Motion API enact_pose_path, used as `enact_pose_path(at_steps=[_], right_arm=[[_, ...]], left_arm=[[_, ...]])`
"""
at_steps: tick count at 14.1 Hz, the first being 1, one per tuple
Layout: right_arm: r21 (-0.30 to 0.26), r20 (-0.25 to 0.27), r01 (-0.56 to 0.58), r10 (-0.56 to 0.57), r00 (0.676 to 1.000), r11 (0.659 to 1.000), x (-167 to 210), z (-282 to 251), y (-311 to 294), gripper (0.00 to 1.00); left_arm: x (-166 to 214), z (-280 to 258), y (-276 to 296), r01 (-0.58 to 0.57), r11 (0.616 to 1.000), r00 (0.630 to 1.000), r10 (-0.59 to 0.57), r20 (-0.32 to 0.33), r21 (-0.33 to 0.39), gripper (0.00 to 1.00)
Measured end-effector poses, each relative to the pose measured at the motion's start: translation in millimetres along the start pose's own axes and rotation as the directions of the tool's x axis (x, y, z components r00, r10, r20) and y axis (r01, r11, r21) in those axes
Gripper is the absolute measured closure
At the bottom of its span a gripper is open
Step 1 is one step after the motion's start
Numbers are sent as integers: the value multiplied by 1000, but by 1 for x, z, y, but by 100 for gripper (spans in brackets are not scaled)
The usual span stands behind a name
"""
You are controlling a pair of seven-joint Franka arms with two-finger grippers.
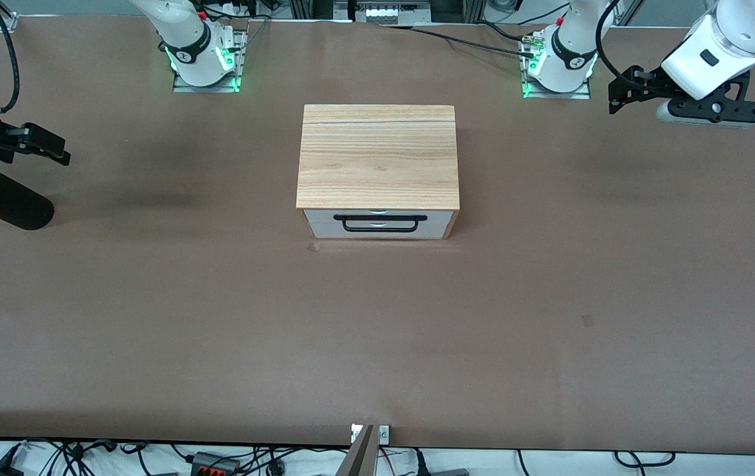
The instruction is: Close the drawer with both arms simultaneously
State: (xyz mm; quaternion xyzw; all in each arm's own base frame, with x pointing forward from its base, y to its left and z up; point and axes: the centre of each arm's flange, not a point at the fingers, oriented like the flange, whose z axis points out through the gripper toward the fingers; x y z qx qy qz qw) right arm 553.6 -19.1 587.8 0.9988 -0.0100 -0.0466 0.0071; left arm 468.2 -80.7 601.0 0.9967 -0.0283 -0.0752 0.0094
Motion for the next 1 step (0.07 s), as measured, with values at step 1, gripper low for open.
enact_pose_path(at_steps=[1], right_arm=[[0,-1,0,0,1000,1000,0,0,0,0]], left_arm=[[0,0,0,0,1000,1000,0,0,-1,0]])
